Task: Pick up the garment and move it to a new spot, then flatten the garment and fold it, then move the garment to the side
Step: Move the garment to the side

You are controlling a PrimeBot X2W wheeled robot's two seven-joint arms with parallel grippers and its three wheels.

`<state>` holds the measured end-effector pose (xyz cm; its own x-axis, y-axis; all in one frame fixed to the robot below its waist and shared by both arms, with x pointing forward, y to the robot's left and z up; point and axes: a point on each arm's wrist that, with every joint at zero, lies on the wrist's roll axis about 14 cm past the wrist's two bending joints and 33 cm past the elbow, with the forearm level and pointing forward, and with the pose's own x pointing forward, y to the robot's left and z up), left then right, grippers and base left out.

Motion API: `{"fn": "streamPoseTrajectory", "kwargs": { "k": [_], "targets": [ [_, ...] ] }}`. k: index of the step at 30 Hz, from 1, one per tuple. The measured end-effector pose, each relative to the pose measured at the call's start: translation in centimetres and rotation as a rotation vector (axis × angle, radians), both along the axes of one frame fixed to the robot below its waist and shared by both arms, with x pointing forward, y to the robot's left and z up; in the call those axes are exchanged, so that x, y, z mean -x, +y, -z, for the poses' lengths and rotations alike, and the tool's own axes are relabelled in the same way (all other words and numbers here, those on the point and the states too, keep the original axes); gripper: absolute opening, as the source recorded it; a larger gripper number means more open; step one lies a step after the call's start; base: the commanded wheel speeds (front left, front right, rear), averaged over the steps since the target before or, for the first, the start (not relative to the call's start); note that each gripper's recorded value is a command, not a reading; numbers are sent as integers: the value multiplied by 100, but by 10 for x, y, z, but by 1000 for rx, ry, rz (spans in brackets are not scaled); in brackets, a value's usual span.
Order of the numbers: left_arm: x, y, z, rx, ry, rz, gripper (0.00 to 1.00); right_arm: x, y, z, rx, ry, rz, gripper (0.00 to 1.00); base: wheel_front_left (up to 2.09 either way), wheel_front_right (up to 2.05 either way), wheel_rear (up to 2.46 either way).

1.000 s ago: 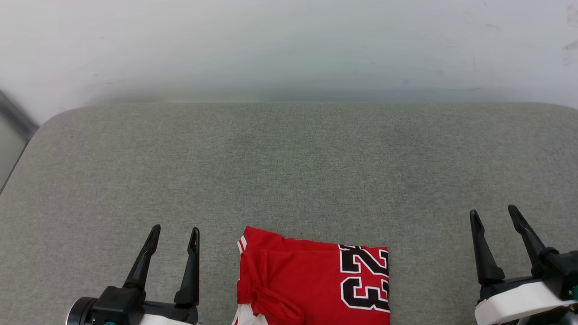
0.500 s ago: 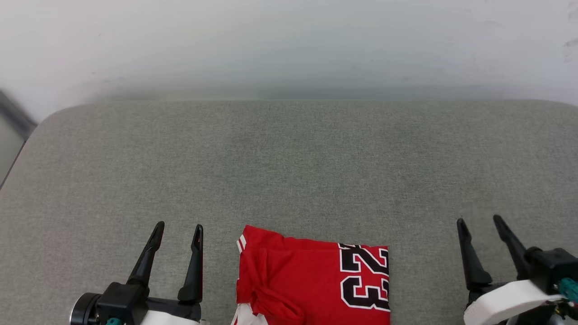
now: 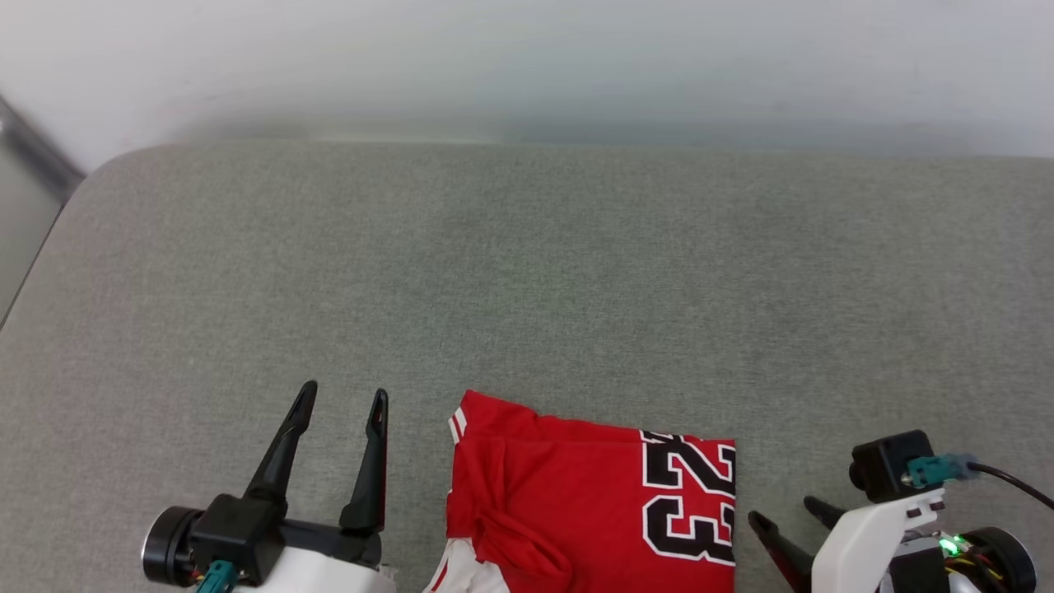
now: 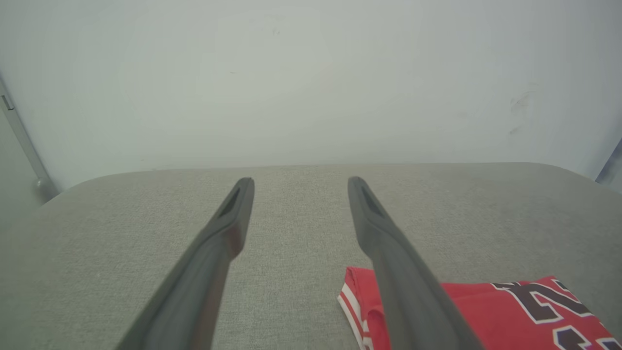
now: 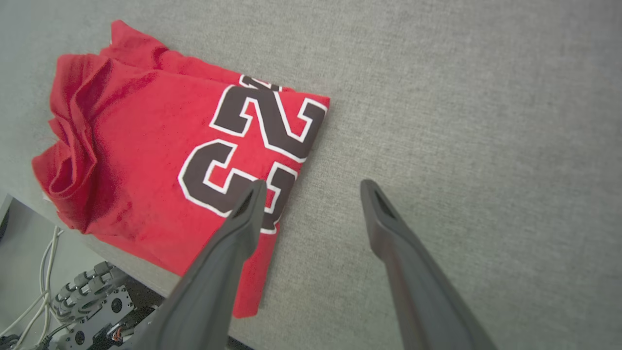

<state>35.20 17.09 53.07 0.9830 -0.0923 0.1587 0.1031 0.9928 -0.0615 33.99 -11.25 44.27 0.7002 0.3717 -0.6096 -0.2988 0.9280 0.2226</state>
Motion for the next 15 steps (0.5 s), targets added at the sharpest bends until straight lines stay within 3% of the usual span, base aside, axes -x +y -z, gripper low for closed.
{"fn": "streamPoseTrajectory", "kwargs": {
  "k": [5,15],
  "targets": [
    [-6,0,4,-1,12,-3,100,11,22,23,12,181,-76,100,0,0,0],
    [-9,19,16,-15,55,-68,100,7,54,61,46,362,-181,100,0,0,0]
  ]
}}
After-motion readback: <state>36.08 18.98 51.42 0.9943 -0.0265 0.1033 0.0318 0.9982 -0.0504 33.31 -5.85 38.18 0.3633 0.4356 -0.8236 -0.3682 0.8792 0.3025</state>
